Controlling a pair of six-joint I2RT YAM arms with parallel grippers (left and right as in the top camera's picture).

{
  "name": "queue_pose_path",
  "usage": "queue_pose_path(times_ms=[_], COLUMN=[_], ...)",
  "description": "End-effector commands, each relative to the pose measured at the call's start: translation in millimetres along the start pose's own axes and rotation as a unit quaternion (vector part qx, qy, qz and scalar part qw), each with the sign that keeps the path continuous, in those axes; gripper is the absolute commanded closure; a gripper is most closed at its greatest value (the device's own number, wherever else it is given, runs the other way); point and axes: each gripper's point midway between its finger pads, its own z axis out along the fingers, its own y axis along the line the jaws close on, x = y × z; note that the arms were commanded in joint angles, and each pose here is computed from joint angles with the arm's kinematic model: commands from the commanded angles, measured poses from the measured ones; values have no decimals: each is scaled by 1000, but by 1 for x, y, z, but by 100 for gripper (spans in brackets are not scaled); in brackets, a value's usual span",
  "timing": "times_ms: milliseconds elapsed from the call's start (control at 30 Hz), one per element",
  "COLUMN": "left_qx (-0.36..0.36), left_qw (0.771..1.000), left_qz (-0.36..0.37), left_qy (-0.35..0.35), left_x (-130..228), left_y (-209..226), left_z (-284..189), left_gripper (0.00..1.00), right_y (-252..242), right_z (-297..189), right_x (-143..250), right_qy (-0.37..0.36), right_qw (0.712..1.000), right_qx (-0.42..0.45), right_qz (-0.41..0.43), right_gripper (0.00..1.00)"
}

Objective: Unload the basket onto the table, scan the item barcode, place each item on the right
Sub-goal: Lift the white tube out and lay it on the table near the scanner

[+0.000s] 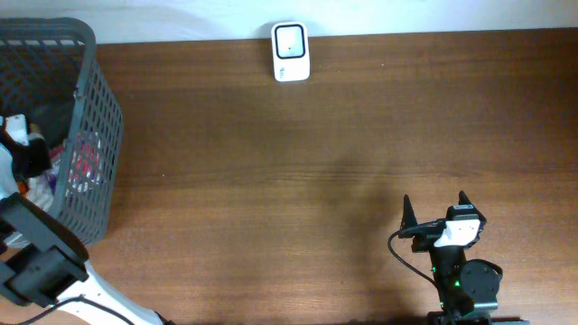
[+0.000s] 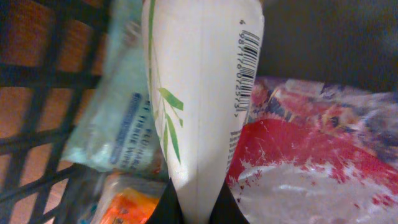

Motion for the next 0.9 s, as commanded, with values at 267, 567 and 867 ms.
queue_pose_path(times_ms=[267,567,867], left_qx=[130,252,472], left_qw=[923,870,773], left_qz=[-122,-108,-98], left_qy=[-340,-410,-411], left_x=[-103,-115,-118], left_y=[-20,-54,-117], left_z=[-244,-310,-389], left_gripper=[100,100,100], right_y=[0,0,0], right_z=[1,1,1], right_x=[4,4,4], right_qy=[4,4,4], right_qw=[1000,1000,1000], right_qx=[3,3,3], right_qz=[0,0,0], right_gripper=[1,1,1])
